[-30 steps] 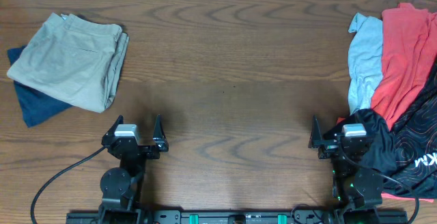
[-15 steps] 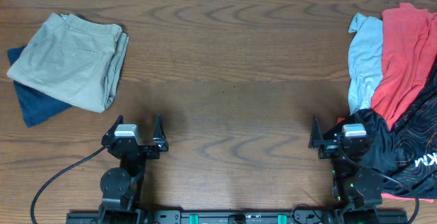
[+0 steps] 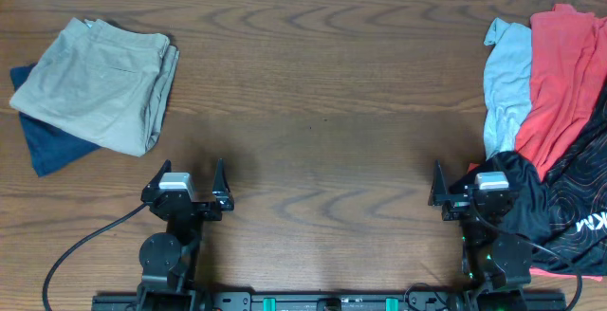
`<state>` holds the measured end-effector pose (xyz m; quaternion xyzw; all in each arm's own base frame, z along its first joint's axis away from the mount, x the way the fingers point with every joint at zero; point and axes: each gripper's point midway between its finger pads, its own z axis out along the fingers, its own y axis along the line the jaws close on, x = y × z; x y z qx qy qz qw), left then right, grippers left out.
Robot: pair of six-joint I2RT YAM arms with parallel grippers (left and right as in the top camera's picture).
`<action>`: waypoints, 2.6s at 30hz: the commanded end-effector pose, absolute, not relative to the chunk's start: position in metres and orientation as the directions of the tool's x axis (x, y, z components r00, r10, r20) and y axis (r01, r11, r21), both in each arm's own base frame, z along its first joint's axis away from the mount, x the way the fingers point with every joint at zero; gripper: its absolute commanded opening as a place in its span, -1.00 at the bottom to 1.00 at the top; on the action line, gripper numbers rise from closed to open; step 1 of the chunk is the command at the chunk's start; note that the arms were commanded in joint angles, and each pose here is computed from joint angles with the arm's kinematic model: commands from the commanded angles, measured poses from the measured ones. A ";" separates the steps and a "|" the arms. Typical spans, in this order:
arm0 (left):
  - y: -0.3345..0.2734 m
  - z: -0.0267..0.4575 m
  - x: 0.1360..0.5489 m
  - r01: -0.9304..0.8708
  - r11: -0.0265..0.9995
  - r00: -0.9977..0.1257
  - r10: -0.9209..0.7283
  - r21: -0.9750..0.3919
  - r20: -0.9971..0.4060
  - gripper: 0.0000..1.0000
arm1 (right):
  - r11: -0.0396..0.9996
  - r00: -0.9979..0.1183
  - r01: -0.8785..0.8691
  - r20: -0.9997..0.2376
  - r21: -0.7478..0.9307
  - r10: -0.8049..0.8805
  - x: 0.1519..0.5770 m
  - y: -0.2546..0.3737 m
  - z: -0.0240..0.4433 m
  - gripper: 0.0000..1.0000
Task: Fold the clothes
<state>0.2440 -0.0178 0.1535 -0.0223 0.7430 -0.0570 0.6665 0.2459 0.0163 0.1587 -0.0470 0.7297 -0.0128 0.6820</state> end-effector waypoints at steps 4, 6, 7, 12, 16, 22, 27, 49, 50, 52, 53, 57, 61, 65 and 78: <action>-0.018 0.136 0.243 0.038 0.994 -0.163 -0.093 -0.101 -0.982 0.96 | 0.993 -0.062 -0.067 -0.993 -0.095 -0.099 0.245 0.020 0.158 0.98; -0.018 0.136 0.243 0.038 0.994 -0.163 -0.094 -0.101 -0.982 0.96 | 0.993 -0.062 -0.067 -0.993 -0.095 -0.099 0.245 0.020 0.158 0.98; -0.018 0.136 0.243 0.038 0.994 -0.163 -0.094 -0.101 -0.982 0.96 | 0.993 -0.062 -0.067 -0.993 -0.095 -0.099 0.245 0.020 0.158 0.99; -0.018 0.136 0.243 0.038 0.994 -0.163 -0.094 -0.101 -0.982 0.96 | 0.993 -0.062 -0.067 -0.993 -0.095 -0.099 0.245 0.020 0.158 0.98; -0.018 0.136 0.243 0.038 0.994 -0.163 -0.093 -0.101 -0.982 0.95 | 0.993 -0.062 -0.067 -0.993 -0.095 -0.099 0.245 0.020 0.158 0.98; -0.018 0.136 0.243 0.038 0.994 -0.163 -0.094 -0.101 -0.982 0.95 | 0.993 -0.062 -0.067 -0.993 -0.095 -0.099 0.245 0.020 0.158 0.98; -0.018 0.136 0.243 0.038 0.994 -0.163 -0.094 -0.101 -0.982 0.96 | 0.993 -0.062 -0.067 -0.993 -0.095 -0.099 0.245 0.020 0.158 0.98; -0.018 0.136 0.243 0.038 0.994 -0.163 -0.094 -0.101 -0.982 0.96 | 0.993 -0.062 -0.067 -0.993 -0.095 -0.099 0.245 0.020 0.158 0.98; -0.018 0.136 0.243 0.038 0.994 -0.163 -0.094 -0.101 -0.982 0.95 | 0.993 -0.062 -0.067 -0.993 -0.095 -0.099 0.245 0.020 0.158 0.99; -0.018 0.136 0.243 0.038 0.994 -0.163 -0.094 -0.101 -0.982 0.96 | 0.993 -0.062 -0.067 -0.993 -0.095 -0.099 0.245 0.020 0.158 0.99; -0.018 0.136 0.243 0.038 0.994 -0.163 -0.094 -0.101 -0.982 0.96 | 0.993 -0.062 -0.067 -0.993 -0.095 -0.099 0.245 0.020 0.158 0.98; -0.018 0.136 0.243 0.038 0.994 -0.163 -0.093 -0.101 -0.982 0.96 | 0.993 -0.062 -0.067 -0.993 -0.095 -0.099 0.245 0.020 0.158 0.98; -0.018 0.136 0.243 0.038 0.994 -0.163 -0.094 -0.101 -0.982 0.96 | 0.993 -0.062 -0.067 -0.993 -0.095 -0.099 0.245 0.020 0.158 0.99; -0.018 0.136 0.243 0.038 0.994 -0.163 -0.094 -0.101 -0.982 0.96 | 0.993 -0.062 -0.067 -0.993 -0.095 -0.099 0.245 0.020 0.158 0.99; -0.016 0.138 0.244 0.028 0.995 -0.153 -0.095 -0.101 -0.984 0.96 | 0.994 -0.045 -0.050 -0.994 -0.093 -0.095 0.246 0.017 0.163 0.99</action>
